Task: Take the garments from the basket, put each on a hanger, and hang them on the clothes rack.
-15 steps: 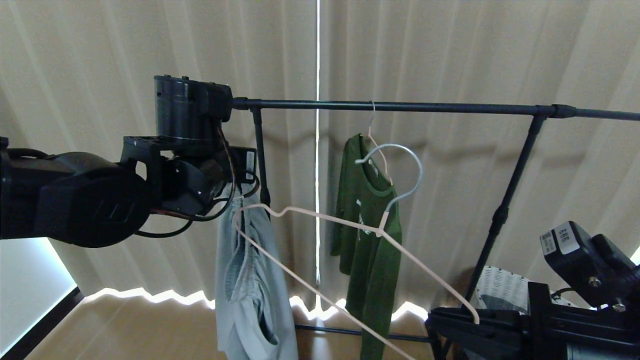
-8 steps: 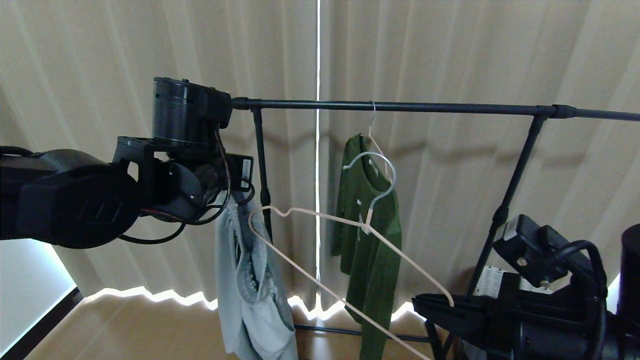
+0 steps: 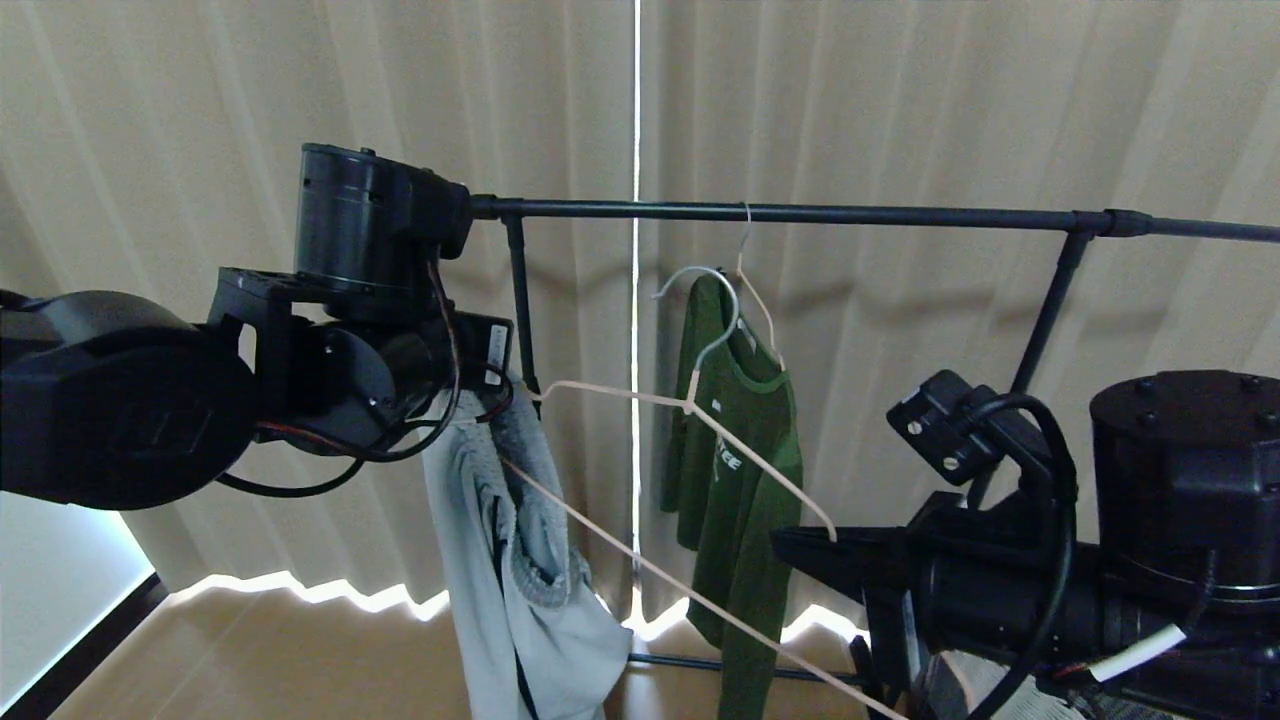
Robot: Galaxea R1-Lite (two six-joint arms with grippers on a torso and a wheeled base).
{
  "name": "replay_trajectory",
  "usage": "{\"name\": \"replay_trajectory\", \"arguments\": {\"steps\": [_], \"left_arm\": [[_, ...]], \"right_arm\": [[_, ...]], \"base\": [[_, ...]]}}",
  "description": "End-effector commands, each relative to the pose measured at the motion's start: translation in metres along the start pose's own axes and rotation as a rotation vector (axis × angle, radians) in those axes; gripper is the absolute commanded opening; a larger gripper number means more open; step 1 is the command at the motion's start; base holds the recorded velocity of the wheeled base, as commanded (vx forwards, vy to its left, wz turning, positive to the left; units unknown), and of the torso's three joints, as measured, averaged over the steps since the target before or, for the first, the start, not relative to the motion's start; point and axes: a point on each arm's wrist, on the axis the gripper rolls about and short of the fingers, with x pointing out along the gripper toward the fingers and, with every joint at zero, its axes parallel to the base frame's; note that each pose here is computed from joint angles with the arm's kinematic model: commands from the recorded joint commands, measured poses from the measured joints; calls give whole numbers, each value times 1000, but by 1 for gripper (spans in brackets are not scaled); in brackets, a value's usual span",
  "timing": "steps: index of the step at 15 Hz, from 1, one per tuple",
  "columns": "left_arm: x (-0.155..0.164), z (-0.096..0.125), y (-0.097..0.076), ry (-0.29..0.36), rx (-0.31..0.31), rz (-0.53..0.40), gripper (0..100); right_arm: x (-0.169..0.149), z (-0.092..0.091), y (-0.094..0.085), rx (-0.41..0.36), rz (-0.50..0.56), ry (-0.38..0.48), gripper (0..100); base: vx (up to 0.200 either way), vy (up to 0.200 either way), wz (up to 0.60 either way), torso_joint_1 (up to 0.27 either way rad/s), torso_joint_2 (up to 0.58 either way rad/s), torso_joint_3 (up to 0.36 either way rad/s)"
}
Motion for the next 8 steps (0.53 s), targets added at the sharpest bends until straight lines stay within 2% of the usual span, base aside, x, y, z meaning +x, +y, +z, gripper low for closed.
{"name": "replay_trajectory", "arguments": {"steps": [1,5,8], "left_arm": [[-7,1,-7,-11,3,-28,0],[-23,6,-15,-38,4,-75,0],[-42,9,-20,-56,11,-125,0]], "right_arm": [[13,4,1,1,-2,12,0],[29,7,2,4,-7,25,0],[49,7,2,5,-4,-20,0]], "base": [[0,0,0,0,0,0],[0,0,0,0,0,0],[0,0,0,0,0,0]]}}
